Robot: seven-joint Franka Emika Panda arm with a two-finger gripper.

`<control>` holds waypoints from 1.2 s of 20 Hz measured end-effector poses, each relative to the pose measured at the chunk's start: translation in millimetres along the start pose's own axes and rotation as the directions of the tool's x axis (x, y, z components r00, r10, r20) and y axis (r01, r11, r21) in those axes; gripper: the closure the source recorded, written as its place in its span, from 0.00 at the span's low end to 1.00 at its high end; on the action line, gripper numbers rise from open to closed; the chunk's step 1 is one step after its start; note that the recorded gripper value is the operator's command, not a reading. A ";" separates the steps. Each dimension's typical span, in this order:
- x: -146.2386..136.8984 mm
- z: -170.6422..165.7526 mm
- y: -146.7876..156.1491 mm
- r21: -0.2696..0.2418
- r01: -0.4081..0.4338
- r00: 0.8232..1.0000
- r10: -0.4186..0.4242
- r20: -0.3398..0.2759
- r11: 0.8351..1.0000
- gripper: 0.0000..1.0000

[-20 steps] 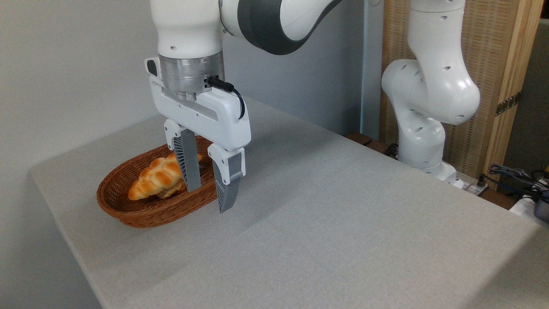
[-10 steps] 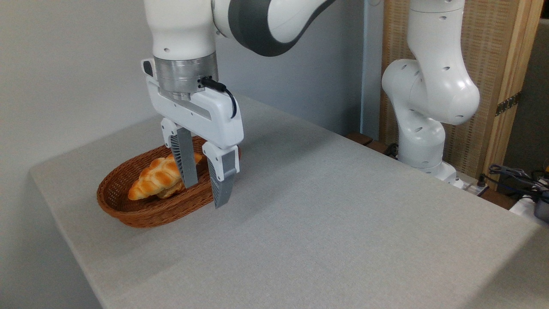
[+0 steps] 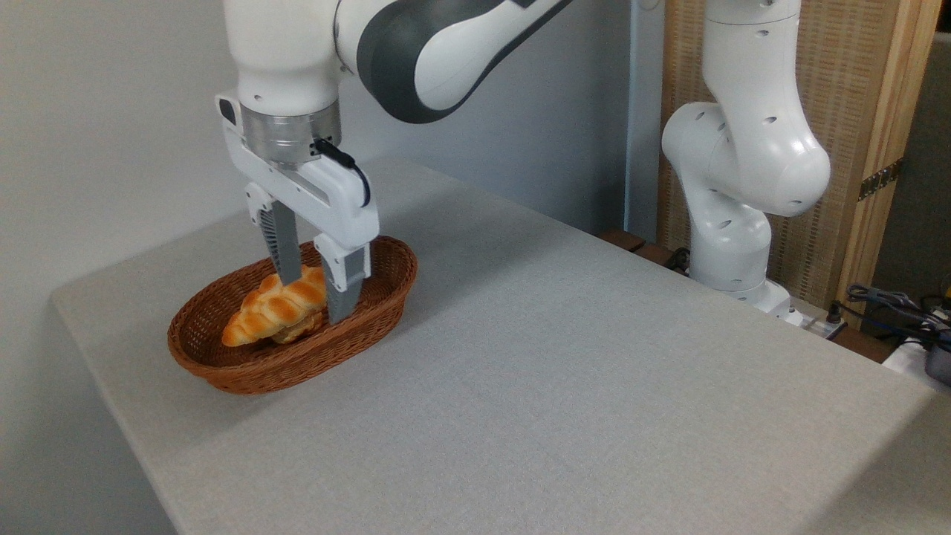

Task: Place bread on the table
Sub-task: 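Lower the open gripper into the basket around the braided roll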

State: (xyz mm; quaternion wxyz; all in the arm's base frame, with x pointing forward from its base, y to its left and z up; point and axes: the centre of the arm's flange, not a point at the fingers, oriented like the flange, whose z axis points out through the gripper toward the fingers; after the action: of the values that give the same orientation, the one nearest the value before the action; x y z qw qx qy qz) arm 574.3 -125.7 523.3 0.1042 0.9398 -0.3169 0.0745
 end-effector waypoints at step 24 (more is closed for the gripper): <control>51.3 84.9 75.5 -0.042 -0.117 0.993 0.116 -0.025 0.992 0.00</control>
State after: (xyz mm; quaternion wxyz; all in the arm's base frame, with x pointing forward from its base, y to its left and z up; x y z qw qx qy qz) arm 574.8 -234.7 463.0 0.1234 0.9164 -0.3714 0.0841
